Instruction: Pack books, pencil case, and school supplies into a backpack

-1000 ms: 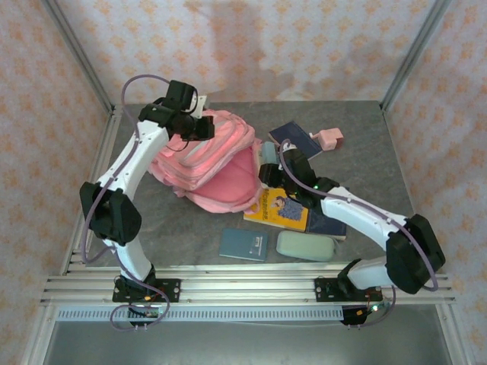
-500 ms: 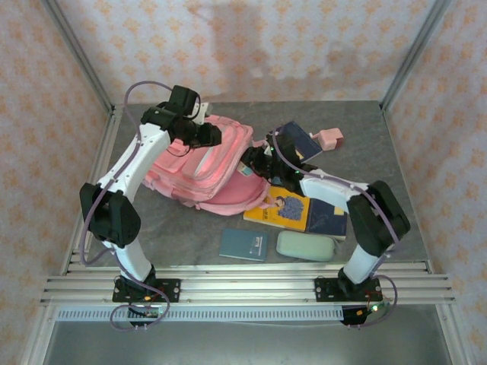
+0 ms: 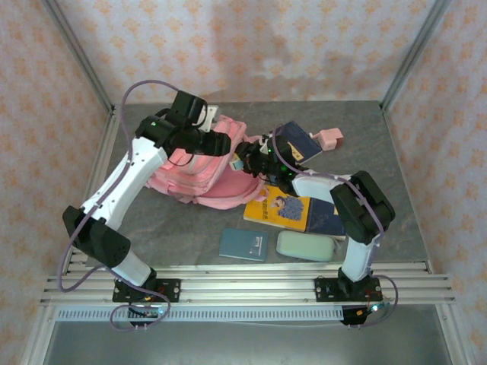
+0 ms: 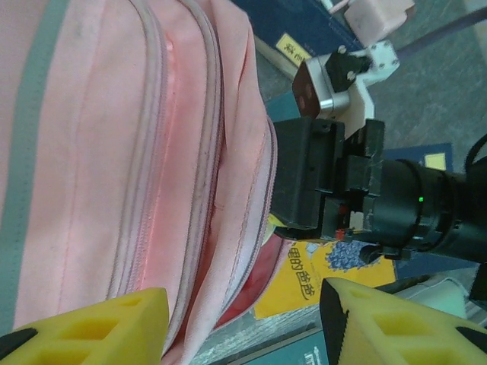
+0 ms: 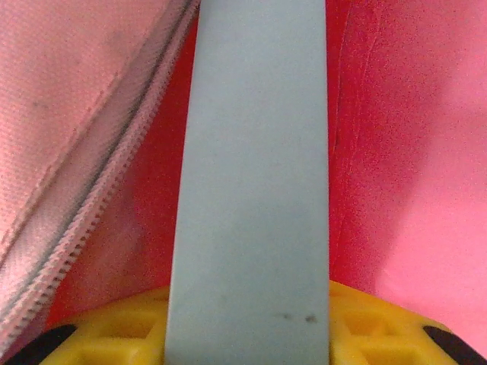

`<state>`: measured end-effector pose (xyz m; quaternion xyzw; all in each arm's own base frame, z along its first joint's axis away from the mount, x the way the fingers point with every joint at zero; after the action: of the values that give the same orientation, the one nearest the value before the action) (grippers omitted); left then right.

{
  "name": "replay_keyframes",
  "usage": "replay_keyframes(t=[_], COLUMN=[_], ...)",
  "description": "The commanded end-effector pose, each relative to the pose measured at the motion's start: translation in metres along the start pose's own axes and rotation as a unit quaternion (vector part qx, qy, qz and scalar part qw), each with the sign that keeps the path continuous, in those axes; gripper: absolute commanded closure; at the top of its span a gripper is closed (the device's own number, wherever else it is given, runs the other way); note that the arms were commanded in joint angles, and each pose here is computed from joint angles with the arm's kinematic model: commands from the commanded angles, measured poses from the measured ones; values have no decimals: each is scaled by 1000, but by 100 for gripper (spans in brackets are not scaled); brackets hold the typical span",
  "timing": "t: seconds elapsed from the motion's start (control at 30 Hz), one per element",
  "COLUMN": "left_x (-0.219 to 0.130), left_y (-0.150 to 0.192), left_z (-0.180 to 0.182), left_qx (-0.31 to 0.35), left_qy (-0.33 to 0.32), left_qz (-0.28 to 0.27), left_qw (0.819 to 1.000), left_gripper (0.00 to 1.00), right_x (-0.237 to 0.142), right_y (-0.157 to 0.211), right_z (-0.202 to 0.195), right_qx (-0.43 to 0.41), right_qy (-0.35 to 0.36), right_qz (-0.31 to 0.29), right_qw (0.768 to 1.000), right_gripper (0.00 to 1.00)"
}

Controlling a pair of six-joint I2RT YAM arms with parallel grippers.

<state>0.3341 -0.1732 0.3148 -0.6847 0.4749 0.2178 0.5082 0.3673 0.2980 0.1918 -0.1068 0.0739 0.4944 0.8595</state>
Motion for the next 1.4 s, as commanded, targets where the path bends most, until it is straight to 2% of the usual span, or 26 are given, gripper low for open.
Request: replay_keyframes(t=[0.0,0.23,0.53,0.6,0.63,0.67,0.7,0.9,1.13,1.37], left_x=[25,44,59,64,66,68,67,36,-9,-39], left_y=[11,3,-2,-1,0,1,2,-6,-19,-27], left_z=[4,2,7,8,9,8,8,8,10,4], left_qx=[24,37,35,33,31,32,34,36,1,-20], left_qy=[-39,-68,-90,-88,-88,-87,-84,-90,-76,-20], left_qz=[33,20,19,23,25,27,27,-34,-95,-125], left_qw=[998,997,995,995,995,995,996,995,993,992], left_gripper=[44,47,70,77,85,97,100,100,100,100], right_x=[-4,-4,-6,-6,-6,-6,-6,-11,-28,-20], right_y=[-4,-2,0,-1,-1,0,0,2,8,27], right_z=[43,44,43,42,42,42,40,29,-4,-52], right_qx=[-33,-34,-35,-35,-36,-36,-36,-60,-114,-137], right_qy=[-88,-87,-86,-86,-86,-85,-82,-40,56,152], right_qz=[-5,2,6,5,6,6,7,2,-14,33], right_qw=[996,996,996,996,996,996,996,997,992,978], right_gripper=[100,100,100,100,100,100,100,100,100,98])
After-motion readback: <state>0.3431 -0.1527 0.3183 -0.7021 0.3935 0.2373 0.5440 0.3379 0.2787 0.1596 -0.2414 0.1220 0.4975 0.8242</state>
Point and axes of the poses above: each hand's point on the last joint's axis, 136 mm out from that joint toward the fingers, its own x axis out along the fingers, its own z axis along the line the jaws close on, y = z × x, the point moved 6 cm from there along -x, back along the fingers, and after that the axes turned 6 degrees about -x, right-handed, at the moved point
